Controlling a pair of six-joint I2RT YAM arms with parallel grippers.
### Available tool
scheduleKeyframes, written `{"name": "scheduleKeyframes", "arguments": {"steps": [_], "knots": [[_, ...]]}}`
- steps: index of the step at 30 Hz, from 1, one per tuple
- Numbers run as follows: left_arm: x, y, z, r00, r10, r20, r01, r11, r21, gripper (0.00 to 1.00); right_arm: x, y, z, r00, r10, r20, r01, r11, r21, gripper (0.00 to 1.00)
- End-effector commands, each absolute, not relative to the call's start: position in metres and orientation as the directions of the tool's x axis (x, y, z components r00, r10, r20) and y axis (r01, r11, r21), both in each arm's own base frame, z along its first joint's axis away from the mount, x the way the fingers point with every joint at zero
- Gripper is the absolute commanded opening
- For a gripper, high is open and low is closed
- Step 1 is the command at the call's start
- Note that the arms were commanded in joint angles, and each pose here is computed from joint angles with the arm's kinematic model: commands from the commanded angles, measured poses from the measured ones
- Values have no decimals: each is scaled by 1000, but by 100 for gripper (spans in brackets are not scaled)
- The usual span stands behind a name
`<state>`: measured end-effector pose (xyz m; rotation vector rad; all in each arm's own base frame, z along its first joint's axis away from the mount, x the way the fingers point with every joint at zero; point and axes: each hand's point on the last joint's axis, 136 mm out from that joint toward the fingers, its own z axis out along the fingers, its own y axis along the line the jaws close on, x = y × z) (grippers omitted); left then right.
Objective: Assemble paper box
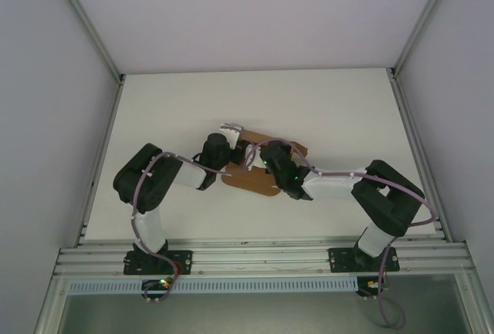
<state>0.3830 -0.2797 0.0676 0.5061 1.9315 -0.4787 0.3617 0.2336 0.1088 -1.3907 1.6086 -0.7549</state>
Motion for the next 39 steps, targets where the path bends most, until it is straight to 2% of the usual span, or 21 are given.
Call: {"name": "scheduleKeyframes", "arguments": {"steps": [1, 2, 3, 7, 9, 10, 12, 14, 15, 17, 20, 27, 32, 34, 36, 39], "knots": [[388, -279, 85, -307, 100, -946, 546, 833, -90, 0, 339, 220, 90, -68, -966, -248, -589, 239, -772, 50], [386, -280, 86, -306, 105, -946, 556, 826, -88, 0, 336, 218, 95, -80, -957, -279, -602, 269, -752, 58], [384, -281, 86, -304, 113, -946, 569, 818, -85, 0, 333, 217, 102, -91, -944, -318, -607, 305, -734, 63], [375, -286, 87, -307, 136, -942, 613, 786, -86, 0, 319, 211, 131, -124, -857, -500, -607, 464, -645, 72], [368, -289, 87, -307, 148, -940, 642, 762, -89, 0, 313, 210, 147, -133, -783, -608, -612, 547, -571, 81], [364, -291, 87, -306, 151, -940, 658, 747, -94, 0, 309, 208, 154, -141, -734, -664, -624, 587, -516, 82], [358, -295, 86, -308, 163, -937, 686, 720, -100, 0, 303, 205, 167, -177, -630, -756, -648, 652, -393, 90], [351, -300, 84, -316, 181, -931, 718, 687, -110, 0, 307, 197, 182, -260, -480, -838, -633, 740, -228, 99], [348, -302, 84, -320, 185, -929, 734, 669, -120, 0, 311, 195, 188, -306, -403, -862, -623, 770, -138, 100], [339, -309, 83, -324, 191, -926, 771, 621, -141, 0, 323, 192, 199, -414, -239, -878, -571, 820, 46, 100], [332, -317, 81, -344, 208, -916, 799, 578, -168, 0, 338, 202, 197, -536, -160, -829, -538, 821, 190, 100], [329, -317, 71, -348, 276, -896, 799, 587, -129, 0, 360, 232, 154, -702, -221, -677, -538, 788, 299, 82], [330, -314, 64, -363, 303, -881, 792, 598, -120, 0, 360, 255, 137, -736, -227, -638, -569, 717, 403, 73], [329, -315, 63, -362, 305, -881, 792, 599, -118, 0, 362, 256, 126, -754, -234, -614, -559, 719, 413, 70], [330, -315, 62, -364, 306, -880, 790, 602, -117, 0, 362, 256, 113, -773, -246, -585, -546, 727, 416, 62], [331, -316, 60, -374, 310, -874, 784, 609, -120, 0, 358, 256, 96, -803, -250, -541, -523, 730, 440, 60]]}}
